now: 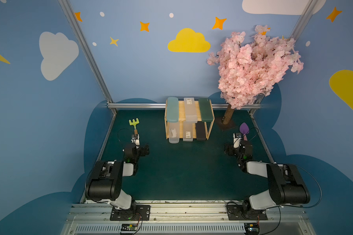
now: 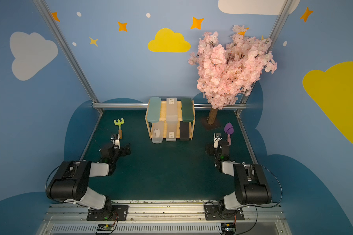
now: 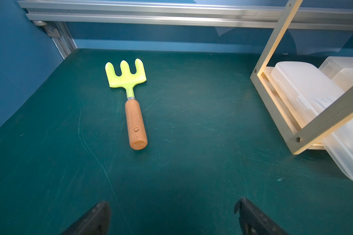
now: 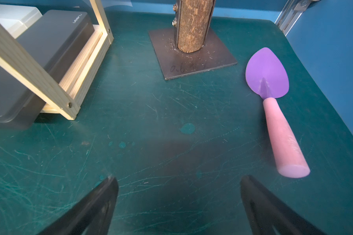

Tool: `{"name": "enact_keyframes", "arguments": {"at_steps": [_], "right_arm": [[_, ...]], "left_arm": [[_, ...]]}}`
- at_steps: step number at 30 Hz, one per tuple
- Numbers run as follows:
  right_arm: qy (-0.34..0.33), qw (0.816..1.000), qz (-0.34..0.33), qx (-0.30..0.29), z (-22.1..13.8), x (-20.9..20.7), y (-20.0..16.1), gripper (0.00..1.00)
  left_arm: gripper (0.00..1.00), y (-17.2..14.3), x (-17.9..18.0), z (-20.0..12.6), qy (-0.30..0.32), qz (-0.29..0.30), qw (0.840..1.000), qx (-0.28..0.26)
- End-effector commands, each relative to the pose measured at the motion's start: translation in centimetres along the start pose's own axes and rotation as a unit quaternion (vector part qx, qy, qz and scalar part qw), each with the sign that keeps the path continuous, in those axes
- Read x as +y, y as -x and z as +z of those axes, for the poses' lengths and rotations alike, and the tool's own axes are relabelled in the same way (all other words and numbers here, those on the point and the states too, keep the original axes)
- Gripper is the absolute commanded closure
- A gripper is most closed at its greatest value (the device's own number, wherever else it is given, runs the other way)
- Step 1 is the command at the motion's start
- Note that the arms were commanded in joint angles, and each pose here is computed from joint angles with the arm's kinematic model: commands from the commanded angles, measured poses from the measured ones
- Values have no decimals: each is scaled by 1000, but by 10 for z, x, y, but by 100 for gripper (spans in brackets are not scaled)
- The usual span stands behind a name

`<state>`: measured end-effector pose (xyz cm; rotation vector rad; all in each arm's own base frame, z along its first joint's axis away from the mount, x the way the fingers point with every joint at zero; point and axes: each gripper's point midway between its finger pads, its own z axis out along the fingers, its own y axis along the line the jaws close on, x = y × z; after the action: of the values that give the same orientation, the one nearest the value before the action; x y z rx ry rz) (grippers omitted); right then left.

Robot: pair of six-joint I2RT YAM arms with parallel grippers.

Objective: Remove the pencil cases from the shelf
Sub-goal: Pick up the pencil case from the shelf.

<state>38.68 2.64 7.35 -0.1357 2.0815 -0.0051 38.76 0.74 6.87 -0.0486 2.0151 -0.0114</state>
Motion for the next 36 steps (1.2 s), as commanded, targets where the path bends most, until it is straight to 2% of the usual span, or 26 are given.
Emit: {"name": "enact_keyframes", "arguments": {"at_steps": [1, 5, 8, 9, 10, 12, 14, 16, 18, 20, 23, 26, 30, 36], "right_arm": [[4, 1000, 4, -12, 0, 0, 14, 2], [11, 1000, 10, -12, -1, -1, 13, 2], [-4, 999, 30, -28, -2, -8, 35, 2], [2, 999, 36, 16, -4, -6, 38, 2], [26, 998, 12, 54, -9, 0, 47, 2], [48, 996, 25, 71, -18, 7, 70, 2], [52, 995, 48, 77, -32, 9, 82, 2], [41, 989, 115, 84, -45, 6, 94, 2], [113, 983, 106, 94, -70, 31, 112, 2], [135, 983, 102, 66, -97, 46, 135, 2], [178, 981, 79, -14, -134, 75, 173, 2], [190, 980, 59, -23, -154, 99, 201, 2], [165, 986, 11, 5, -151, 123, 228, 2], [150, 987, 20, 52, -113, 146, 253, 2]], "left_arm": [[0, 14, -2, 1, -4, 1, 1000, -15], [0, 15, -1, 0, -4, 0, 1000, -18], [0, 25, 0, -1, -1, 0, 999, -34], [0, 30, -3, -3, -9, 4, 1000, -16], [0, 38, -6, -5, -15, 6, 1000, 5], [0, 63, -10, -13, -19, 2, 1000, 24], [0, 94, -21, -27, -47, -8, 999, 2], [0, 122, -28, -41, -67, -26, 997, -11], [0, 142, -37, -56, -89, -35, 995, -9], [0, 159, -50, -71, -116, -31, 993, -13], [0, 182, -65, -90, -129, -22, 991, -28], [0, 198, -82, -104, -155, -24, 987, -35], [0, 204, -101, -107, -180, -33, 983, -21], [0, 198, -116, -101, -196, -41, 980, 0]]}}
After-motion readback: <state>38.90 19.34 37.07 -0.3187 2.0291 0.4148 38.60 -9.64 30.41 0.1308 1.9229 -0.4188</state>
